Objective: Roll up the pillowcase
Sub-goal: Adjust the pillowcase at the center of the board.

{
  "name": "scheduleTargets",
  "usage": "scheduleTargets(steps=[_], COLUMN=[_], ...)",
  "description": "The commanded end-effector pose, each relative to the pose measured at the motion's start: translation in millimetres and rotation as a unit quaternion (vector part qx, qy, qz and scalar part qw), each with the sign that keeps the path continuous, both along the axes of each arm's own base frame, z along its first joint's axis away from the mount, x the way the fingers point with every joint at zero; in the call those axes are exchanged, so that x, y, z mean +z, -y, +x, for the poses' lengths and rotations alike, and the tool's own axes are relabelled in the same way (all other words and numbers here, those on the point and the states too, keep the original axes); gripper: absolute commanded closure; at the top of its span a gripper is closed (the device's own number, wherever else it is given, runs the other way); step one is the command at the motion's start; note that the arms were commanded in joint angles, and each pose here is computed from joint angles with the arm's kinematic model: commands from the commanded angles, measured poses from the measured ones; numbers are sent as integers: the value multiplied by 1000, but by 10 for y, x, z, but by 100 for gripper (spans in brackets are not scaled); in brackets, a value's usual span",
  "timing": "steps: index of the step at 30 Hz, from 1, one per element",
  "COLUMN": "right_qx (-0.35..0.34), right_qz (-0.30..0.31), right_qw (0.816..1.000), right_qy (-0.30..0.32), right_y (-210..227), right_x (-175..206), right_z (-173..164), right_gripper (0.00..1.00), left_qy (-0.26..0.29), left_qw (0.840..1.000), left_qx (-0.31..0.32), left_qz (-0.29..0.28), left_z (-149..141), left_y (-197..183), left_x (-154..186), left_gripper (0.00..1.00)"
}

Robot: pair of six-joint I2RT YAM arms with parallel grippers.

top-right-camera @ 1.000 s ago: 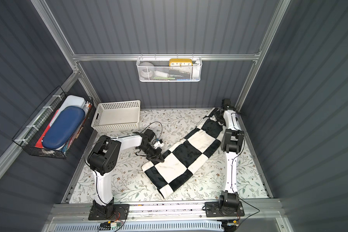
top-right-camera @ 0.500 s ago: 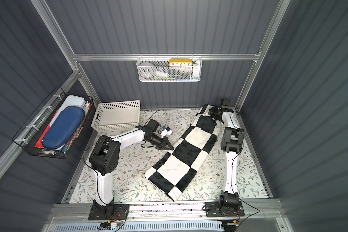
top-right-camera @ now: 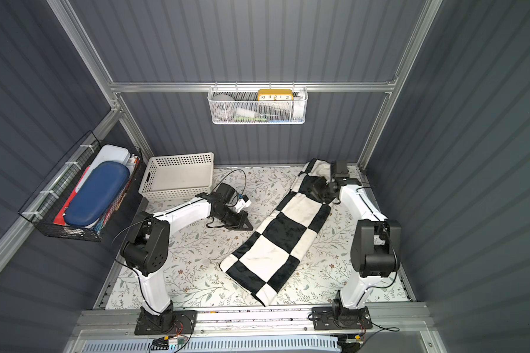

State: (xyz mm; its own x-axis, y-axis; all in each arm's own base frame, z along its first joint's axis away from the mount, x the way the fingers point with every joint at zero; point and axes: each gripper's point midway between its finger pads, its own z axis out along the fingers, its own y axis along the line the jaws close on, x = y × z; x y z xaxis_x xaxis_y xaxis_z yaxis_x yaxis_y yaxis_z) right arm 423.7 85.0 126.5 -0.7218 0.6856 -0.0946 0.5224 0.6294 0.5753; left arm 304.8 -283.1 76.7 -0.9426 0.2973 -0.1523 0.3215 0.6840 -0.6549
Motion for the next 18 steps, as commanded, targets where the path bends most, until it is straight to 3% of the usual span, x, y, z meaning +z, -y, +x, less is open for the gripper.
scheduleTargets(steps=[1, 7, 15, 18], right_qx=[53, 46, 47, 39], right_qz=[-29, -49, -111, -100], right_qw=[989, 976, 955, 952], right_qy=[-131, -208, -272, -288], right_y=[-312, -315, -81, 22], right_x=[-513, -826, -1117, -1176], right_z=[-811, -1492, -1561, -1445], right_gripper=[100, 100, 100, 100], left_qy=[-26, -42, -89, -102], left_qw=[999, 999, 996, 994], left_qx=[22, 8, 0, -12], left_qz=[33, 20, 29, 30], left_z=[-86, -298, -636, -696], left_y=[-287, -322, -406, -377], left_x=[-99, -116, -387, -463], left_gripper=[100, 100, 100, 100])
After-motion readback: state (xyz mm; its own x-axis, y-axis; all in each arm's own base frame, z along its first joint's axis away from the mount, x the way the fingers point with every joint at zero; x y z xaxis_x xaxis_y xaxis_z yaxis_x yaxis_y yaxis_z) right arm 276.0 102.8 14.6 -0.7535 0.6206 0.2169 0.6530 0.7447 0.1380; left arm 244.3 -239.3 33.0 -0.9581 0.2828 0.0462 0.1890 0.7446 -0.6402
